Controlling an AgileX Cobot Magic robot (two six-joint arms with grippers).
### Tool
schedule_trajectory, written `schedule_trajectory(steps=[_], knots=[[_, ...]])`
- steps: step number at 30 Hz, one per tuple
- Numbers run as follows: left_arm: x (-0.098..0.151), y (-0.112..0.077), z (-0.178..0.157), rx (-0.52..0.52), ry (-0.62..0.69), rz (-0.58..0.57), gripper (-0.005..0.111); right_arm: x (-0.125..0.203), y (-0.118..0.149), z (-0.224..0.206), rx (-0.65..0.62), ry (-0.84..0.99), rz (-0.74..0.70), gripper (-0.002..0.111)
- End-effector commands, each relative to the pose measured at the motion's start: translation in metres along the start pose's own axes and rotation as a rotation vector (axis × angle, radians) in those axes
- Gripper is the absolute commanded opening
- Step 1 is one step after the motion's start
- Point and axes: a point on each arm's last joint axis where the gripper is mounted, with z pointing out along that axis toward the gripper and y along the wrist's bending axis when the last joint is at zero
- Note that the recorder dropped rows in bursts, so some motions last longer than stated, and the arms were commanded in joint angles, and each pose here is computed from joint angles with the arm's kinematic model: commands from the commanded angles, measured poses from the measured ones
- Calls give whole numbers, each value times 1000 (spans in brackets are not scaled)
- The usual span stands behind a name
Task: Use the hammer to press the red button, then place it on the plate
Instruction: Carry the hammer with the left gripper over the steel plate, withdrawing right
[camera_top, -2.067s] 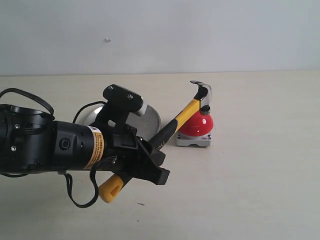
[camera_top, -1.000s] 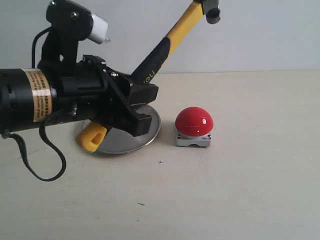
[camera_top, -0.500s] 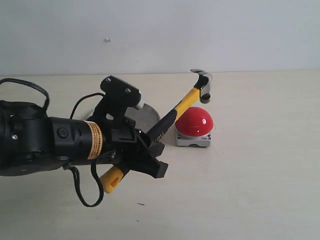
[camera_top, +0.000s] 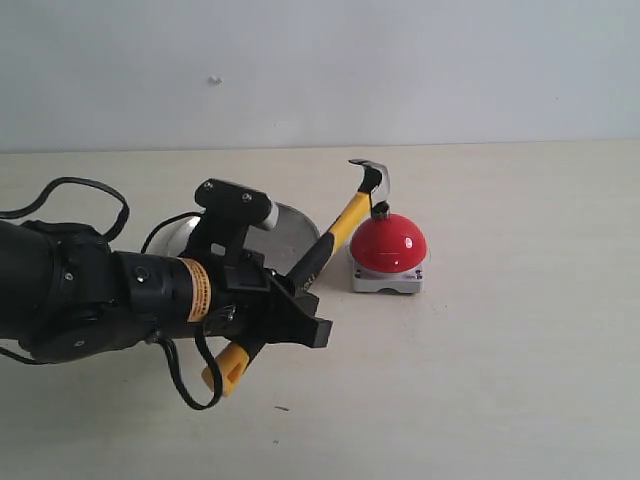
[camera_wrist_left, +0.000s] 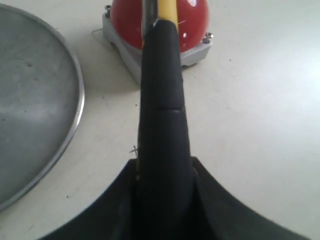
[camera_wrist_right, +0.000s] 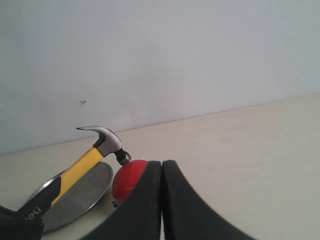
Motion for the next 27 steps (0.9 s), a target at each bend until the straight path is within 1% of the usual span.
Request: schedule_trajectory(steps=[1,9,15,23,25,27], knots=[[-26,-14,-21,73,-146,38,0,1,0,0,2,4,-4,0],[-49,-23,-55,93,-260,62,0,1,0,0,2,4,-4,0],[-55,-25,-65,95,-295,84,0,1,0,0,2,4,-4,0],[-56,-24,-72,79,-293,83,0,1,0,0,2,4,-4,0],[-55,-20,-75,72,-302,75,0,1,0,0,2,4,-4,0],[-54,-9,-78,59,-314,16,0,1,0,0,2,4,-4,0]])
